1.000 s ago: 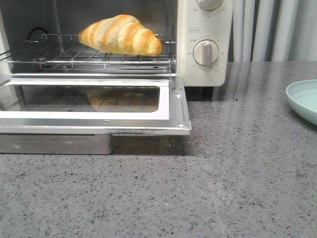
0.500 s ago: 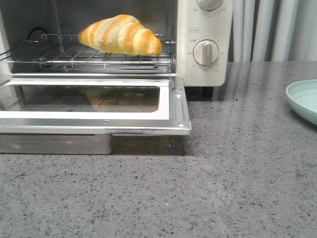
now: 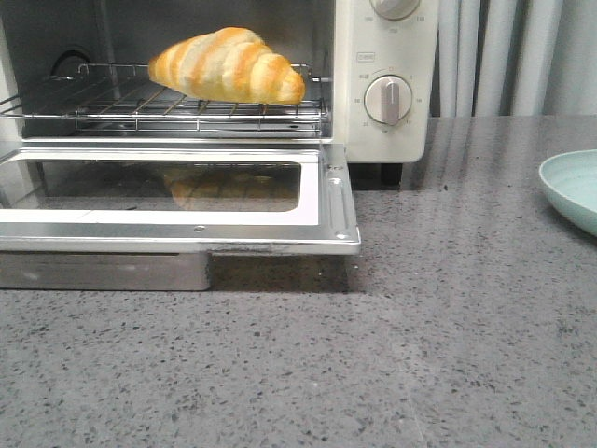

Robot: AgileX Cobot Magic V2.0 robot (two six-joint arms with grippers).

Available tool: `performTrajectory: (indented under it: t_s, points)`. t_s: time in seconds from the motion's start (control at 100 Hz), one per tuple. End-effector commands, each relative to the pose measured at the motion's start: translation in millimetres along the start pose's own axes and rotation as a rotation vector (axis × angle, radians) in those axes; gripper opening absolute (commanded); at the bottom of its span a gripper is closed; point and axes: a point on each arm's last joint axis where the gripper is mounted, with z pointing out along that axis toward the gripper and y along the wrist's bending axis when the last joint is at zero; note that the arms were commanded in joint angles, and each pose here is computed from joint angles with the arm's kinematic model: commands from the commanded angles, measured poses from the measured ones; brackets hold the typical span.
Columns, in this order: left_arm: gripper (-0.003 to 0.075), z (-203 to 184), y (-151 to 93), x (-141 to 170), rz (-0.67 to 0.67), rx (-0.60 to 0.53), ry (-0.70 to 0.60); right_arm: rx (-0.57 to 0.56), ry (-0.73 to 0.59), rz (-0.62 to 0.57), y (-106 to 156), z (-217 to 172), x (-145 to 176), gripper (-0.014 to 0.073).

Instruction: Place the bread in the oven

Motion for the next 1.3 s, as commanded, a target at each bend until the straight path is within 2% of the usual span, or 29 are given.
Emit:
performTrajectory:
  t_s: [0.0, 0.11, 0.26, 0.41, 0.71, 0.95, 1.17, 1.29]
  points:
    - [-0.0021, 1.5, 0.3, -4.0, -0.025, -0.015, 0.028, 0.008, -0.039, -0.001, 0.1, -0.4, 0.2, -0.0076]
    - [-0.0021, 1.1, 0.6, 1.9, -0.029, -0.019, 0.093, 0.008, -0.039, -0.001, 0.1, -0.4, 0.2, -0.0076]
    - [-0.0021, 0.0, -2.8, 10.1, 0.123, 0.030, 0.182, 0.008, -0.039, -0.001, 0.1, -0.4, 0.2, -0.0076]
    - [-0.0021, -0.6, -5.8, 15.6, 0.250, 0.079, 0.199, 0.008, -0.039, -0.001, 0.1, -0.4, 0.2, -0.0076]
    - [-0.0021, -5.9, 4.4, 38.8, 0.174, -0.046, 0.121, 0.008, -0.039, -0.001, 0.1, -0.4, 0.2, -0.0076]
    - [-0.0021, -10.5, 11.6, 71.0, 0.135, -0.099, 0.178, 0.008, -0.039, -0.001, 0.1, -0.4, 0.2, -0.0076]
    - [-0.0021, -16.3, 11.6, 76.3, 0.150, -0.097, 0.217, 0.008, -0.039, -0.001, 0.1, -0.4, 0.2, -0.0076]
    - [-0.0021, -17.7, 12.5, 81.5, 0.184, -0.099, 0.279, 0.008, -0.039, -0.001, 0.1, -0.4, 0.2, -0.0076]
